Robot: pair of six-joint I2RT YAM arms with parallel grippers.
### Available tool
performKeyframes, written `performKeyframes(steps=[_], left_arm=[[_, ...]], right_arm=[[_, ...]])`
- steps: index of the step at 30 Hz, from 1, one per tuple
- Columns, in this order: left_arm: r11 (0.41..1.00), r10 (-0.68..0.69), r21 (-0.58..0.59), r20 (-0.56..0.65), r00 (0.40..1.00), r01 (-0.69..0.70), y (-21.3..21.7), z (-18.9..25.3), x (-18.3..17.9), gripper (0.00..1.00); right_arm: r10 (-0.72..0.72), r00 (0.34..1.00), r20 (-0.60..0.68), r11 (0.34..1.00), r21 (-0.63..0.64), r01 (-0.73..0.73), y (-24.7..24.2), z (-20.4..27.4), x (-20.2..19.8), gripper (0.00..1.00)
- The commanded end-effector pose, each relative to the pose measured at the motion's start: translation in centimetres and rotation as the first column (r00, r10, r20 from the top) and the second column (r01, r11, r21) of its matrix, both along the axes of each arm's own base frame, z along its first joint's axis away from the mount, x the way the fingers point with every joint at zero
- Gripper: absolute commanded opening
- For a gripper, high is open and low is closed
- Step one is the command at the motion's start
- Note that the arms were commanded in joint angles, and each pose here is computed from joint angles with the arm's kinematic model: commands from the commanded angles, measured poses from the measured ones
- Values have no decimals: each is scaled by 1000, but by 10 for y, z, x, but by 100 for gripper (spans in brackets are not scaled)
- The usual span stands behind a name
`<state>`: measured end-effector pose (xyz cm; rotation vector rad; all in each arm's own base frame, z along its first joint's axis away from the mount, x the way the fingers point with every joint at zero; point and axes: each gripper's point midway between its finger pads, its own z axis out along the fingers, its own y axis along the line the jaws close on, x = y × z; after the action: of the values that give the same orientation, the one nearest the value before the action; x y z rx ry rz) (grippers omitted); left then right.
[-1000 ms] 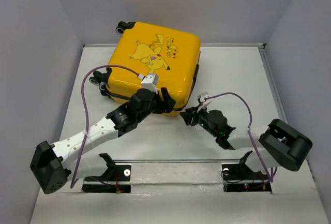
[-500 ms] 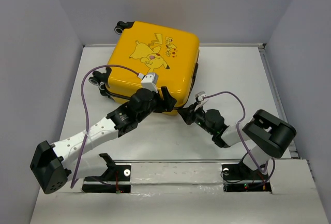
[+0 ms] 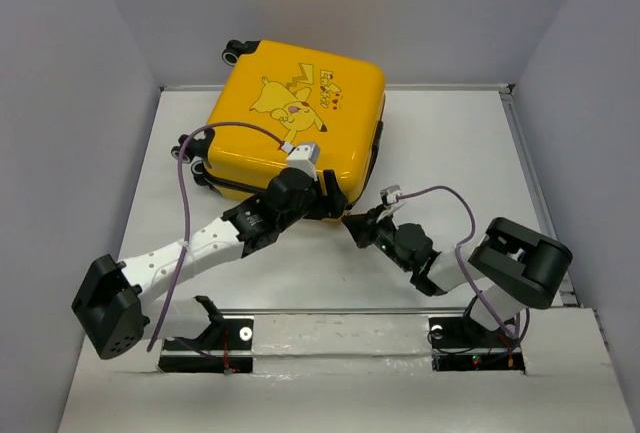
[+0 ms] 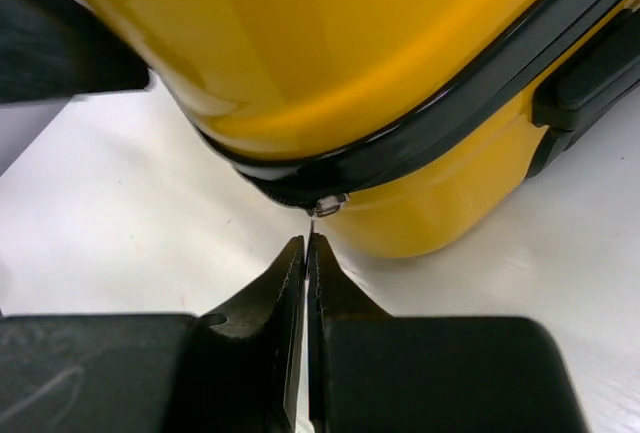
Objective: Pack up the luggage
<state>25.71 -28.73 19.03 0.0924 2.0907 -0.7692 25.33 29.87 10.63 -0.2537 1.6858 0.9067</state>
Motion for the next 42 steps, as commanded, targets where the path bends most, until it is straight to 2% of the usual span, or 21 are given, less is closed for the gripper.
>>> performKeyframes(steps=[1,6,10,14,15,18,21,22,23,24,25,26,27,28,30,31,33,34,38,40,42], left_arm=[[989,56,-143,210,976,-26,-26,84,43,78],[991,23,-135,230,973,8,-45,111,54,78],[996,10,-91,235,972,12,-45,121,57,80],[994,-38,-91,240,970,61,-59,138,61,82],[993,-46,-92,236,971,70,-61,141,61,82],[984,-69,-141,244,967,105,-65,165,58,84],[984,-75,-138,242,967,110,-51,185,55,90],[976,-138,-139,214,967,170,-48,185,47,94],[967,-155,-168,218,964,193,-36,196,43,95],[969,-113,-193,197,974,151,-6,196,60,96],[950,-154,-244,173,973,194,9,197,45,98],[947,-124,-269,194,973,174,28,211,47,99],[956,-81,-266,159,984,122,48,197,51,99],[962,26,-271,155,988,17,89,195,55,99],[961,130,-263,149,980,-88,128,191,58,99],[951,232,-242,154,960,-191,165,189,60,99],[930,340,-189,125,932,-314,208,175,65,99],[886,448,-182,98,889,-427,255,167,70,99],[792,590,-175,-23,807,-584,300,123,95,99],[744,632,-253,-31,774,-618,313,125,105,99],[684,692,-256,-65,719,-683,334,115,110,99]], right_arm=[[192,980,59,971,130,-198,50,32,-64,7],[196,980,23,958,207,-197,73,36,-76,7],[220,975,37,956,191,-223,82,38,-77,7],[266,963,39,952,148,-268,117,28,-73,7],[255,964,74,941,211,-265,128,46,-67,7],[173,982,71,939,290,-187,134,49,-50,7],[112,992,63,943,307,-126,120,51,-44,7],[104,994,41,953,282,-111,109,41,-47,7],[86,996,29,956,279,-90,101,39,-43,7],[87,996,12,955,283,-87,96,40,-43,7],[101,995,-1,958,270,-97,93,34,-44,7],[93,996,-10,960,267,-87,91,33,-41,7],[96,995,-16,962,259,-89,89,30,-43,7],[102,995,-18,962,255,-94,89,29,-44,7],[125,992,-26,963,243,-115,91,25,-47,7],[121,992,-33,964,244,-110,88,25,-45,7],[137,990,-33,963,238,-126,87,25,-46,7],[131,990,-58,970,216,-116,83,18,-45,7],[131,989,-65,976,184,-118,73,21,-46,7],[133,990,-51,978,170,-123,70,26,-48,7],[141,989,-50,980,148,-132,69,27,-50,7]])
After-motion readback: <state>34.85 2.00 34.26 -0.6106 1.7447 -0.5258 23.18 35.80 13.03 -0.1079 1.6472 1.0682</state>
